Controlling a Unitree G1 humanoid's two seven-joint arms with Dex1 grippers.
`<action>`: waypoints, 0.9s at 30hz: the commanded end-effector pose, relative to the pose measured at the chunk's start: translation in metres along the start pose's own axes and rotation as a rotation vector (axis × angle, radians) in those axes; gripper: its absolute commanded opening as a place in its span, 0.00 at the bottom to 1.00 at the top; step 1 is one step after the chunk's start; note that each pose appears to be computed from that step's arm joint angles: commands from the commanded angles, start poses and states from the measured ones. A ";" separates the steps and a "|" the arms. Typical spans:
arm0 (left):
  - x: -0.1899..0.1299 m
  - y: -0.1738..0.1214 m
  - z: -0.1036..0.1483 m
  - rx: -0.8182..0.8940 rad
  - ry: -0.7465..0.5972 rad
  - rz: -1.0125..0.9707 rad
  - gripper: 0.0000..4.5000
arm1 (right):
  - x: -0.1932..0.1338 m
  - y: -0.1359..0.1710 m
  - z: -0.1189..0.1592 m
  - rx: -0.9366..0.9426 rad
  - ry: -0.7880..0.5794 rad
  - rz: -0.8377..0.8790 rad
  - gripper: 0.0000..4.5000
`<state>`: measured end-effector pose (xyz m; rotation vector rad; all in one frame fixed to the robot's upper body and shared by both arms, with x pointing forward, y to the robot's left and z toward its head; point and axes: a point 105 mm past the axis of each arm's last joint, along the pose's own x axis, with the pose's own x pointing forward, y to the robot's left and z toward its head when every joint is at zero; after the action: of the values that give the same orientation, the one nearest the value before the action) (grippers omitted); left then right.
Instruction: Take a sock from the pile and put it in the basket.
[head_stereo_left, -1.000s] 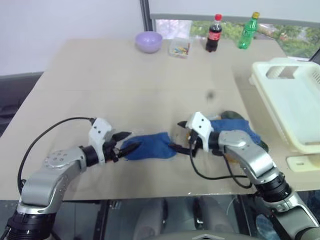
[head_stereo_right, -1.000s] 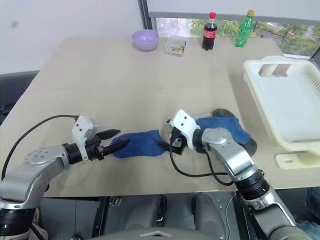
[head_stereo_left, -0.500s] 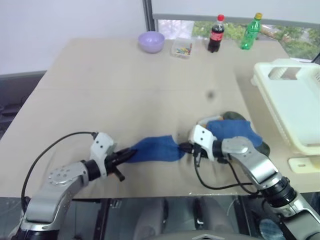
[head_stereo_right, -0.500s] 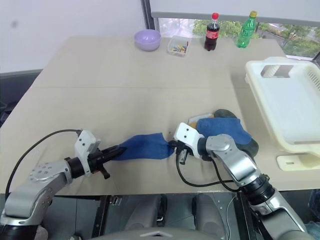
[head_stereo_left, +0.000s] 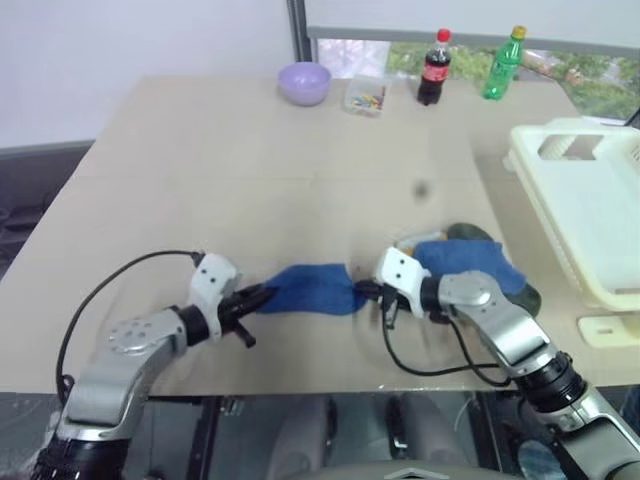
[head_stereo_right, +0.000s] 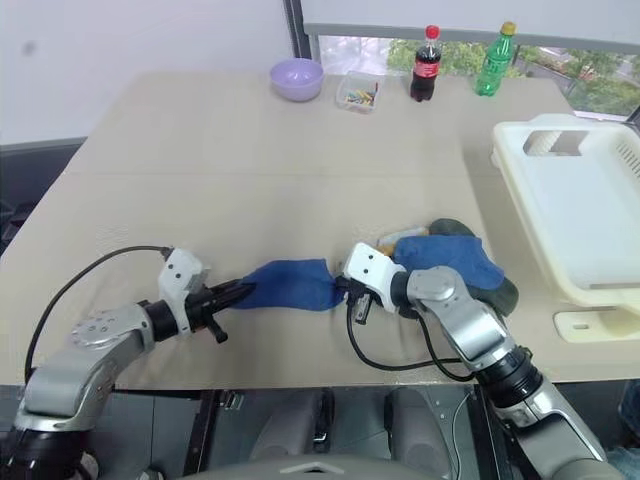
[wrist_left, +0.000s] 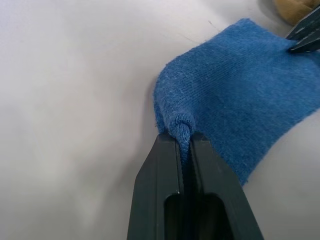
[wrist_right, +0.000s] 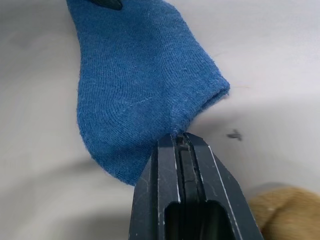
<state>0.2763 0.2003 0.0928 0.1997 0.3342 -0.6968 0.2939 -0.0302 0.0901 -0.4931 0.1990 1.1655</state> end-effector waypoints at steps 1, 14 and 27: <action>0.000 0.004 0.005 -0.013 -0.023 -0.012 0.00 | -0.006 -0.010 0.007 -0.022 -0.017 -0.031 0.00; -0.040 -0.019 0.046 -0.042 -0.259 -0.187 0.60 | -0.064 -0.022 0.044 0.010 -0.128 -0.120 0.28; -0.033 -0.038 0.067 0.020 -0.301 -0.320 0.60 | -0.094 -0.037 -0.015 0.004 0.096 -0.353 0.28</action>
<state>0.2447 0.1785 0.1561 0.0251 0.1036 -1.0035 0.2883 -0.1289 0.1147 -0.5363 0.2459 0.8188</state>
